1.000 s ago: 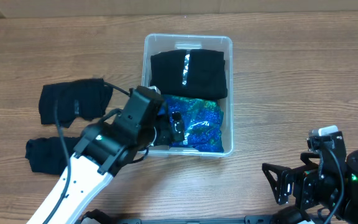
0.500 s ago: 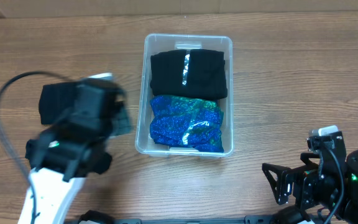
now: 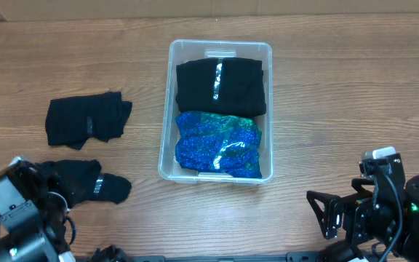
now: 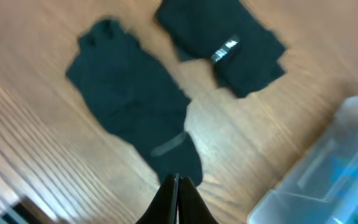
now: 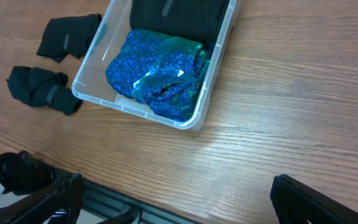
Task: Pack container
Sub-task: 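Move the left gripper to the black bundle and grasp it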
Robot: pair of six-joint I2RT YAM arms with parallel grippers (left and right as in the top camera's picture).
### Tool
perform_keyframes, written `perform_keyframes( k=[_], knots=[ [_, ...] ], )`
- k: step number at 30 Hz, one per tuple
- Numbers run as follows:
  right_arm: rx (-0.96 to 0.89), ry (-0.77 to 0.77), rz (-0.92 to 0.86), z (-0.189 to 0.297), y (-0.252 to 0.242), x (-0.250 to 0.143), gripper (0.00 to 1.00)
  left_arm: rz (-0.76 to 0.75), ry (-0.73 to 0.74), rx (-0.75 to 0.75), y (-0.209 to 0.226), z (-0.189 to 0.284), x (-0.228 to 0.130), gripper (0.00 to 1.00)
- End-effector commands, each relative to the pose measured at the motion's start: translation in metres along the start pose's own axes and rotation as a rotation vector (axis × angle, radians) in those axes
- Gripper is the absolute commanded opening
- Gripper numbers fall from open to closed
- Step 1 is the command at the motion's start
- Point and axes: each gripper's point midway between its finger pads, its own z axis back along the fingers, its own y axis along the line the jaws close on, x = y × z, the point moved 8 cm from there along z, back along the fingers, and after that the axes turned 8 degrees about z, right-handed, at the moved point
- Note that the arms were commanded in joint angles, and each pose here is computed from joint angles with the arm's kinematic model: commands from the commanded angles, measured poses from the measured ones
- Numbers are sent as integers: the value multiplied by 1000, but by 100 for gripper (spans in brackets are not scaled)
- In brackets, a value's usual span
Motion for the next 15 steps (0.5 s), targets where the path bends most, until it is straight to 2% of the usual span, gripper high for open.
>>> perform_keyframes(
  k=[1,5,6,7,8,9,15],
  knots=[
    [4,-10,5,1,0,0,100,192,-25,135,29,-17,-1,4],
    [4,-10,5,1,1,0,100,345,-131,348,56,-15,7,4],
    [4,-10,5,1,0,0,100,395,-155,392,60,-16,10,7],
    [4,-10,5,1,0,0,100,415,-167,415,62,-18,13,18],
    [4,-10,5,1,0,0,100,415,-172,422,63,-21,16,72],
    [4,-10,5,1,0,0,100,414,-170,423,62,-26,21,100],
    [4,-10,5,1,1,0,100,401,-44,455,61,-75,39,100]
  ],
)
